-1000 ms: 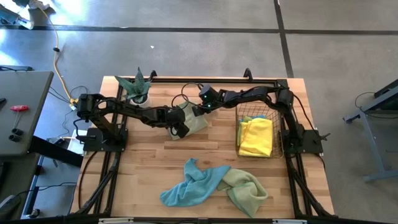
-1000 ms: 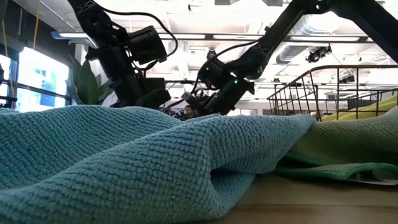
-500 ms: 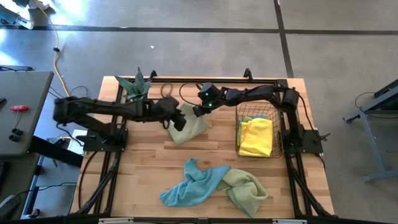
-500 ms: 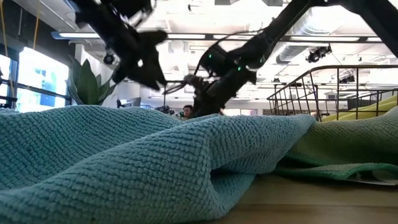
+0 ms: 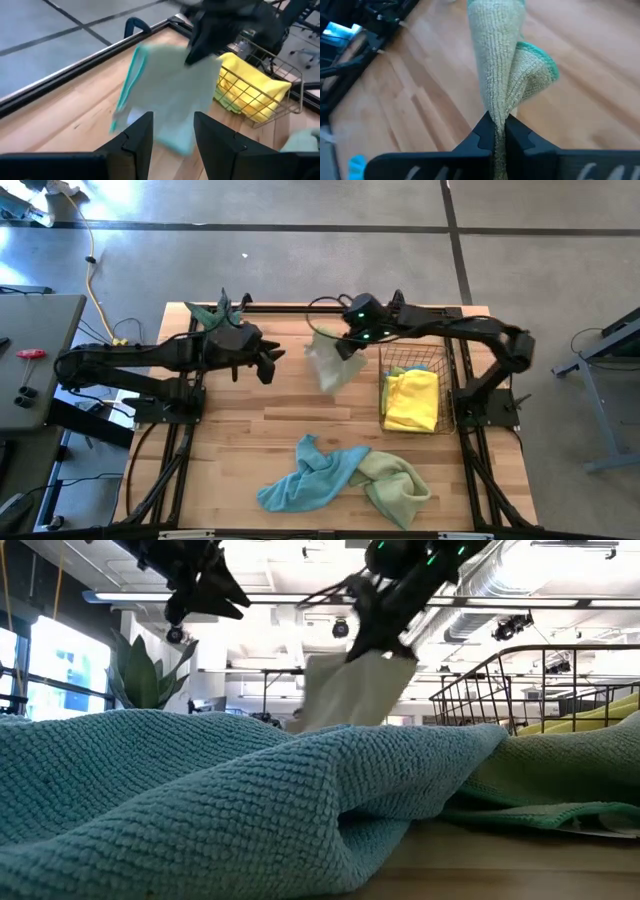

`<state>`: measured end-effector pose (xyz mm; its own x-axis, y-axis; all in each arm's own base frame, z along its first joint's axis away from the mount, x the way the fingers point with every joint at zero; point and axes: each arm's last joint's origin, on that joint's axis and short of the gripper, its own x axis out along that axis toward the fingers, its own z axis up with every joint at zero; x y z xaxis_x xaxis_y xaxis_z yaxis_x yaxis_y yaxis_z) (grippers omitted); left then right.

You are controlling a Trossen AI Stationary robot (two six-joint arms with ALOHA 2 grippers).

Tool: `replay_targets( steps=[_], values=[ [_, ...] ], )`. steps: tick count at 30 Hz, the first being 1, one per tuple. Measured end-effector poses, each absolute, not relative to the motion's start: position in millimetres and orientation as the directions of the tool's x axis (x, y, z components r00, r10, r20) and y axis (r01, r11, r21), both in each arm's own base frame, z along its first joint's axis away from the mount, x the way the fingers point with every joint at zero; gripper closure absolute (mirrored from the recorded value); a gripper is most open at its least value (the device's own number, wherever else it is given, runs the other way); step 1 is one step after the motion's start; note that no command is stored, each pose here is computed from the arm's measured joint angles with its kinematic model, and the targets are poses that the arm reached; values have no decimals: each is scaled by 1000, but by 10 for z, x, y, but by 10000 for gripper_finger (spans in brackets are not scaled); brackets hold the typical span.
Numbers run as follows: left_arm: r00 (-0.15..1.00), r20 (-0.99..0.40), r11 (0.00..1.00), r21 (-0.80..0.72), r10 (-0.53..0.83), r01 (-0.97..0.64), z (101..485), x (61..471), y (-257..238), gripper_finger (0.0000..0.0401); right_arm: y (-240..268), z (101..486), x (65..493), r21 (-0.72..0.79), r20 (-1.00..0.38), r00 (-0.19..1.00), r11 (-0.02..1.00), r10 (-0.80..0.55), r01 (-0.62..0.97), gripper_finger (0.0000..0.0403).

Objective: Fold microfiber towels
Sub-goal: Stack the folded left green microfiber cloth into the wire basket

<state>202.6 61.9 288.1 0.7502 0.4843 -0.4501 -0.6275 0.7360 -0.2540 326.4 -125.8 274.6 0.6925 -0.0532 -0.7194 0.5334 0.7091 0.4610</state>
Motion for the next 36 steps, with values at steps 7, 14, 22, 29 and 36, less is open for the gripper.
replay_targets(
  steps=[7,14,22,29,36],
  values=[
    [750,-450,763,-201,485,-615,2897,1991,614,270,-1100,3177,2699,252,-783,579,734,-229,631,403],
    [749,-450,774,-176,486,-608,2896,1993,615,270,-1064,3423,2345,-45,-745,475,746,-468,665,403],
    [749,-450,726,-270,485,-632,2895,1994,615,270,-1182,3636,1983,-441,-633,312,661,-709,607,403],
    [738,-445,638,-383,506,-668,2896,1992,621,270,-1207,3752,1803,-725,-515,147,521,-845,450,403],
    [746,-441,601,-445,499,-664,2898,2010,569,270,-1013,3590,1726,-439,-753,226,727,-619,528,403]
  ],
)
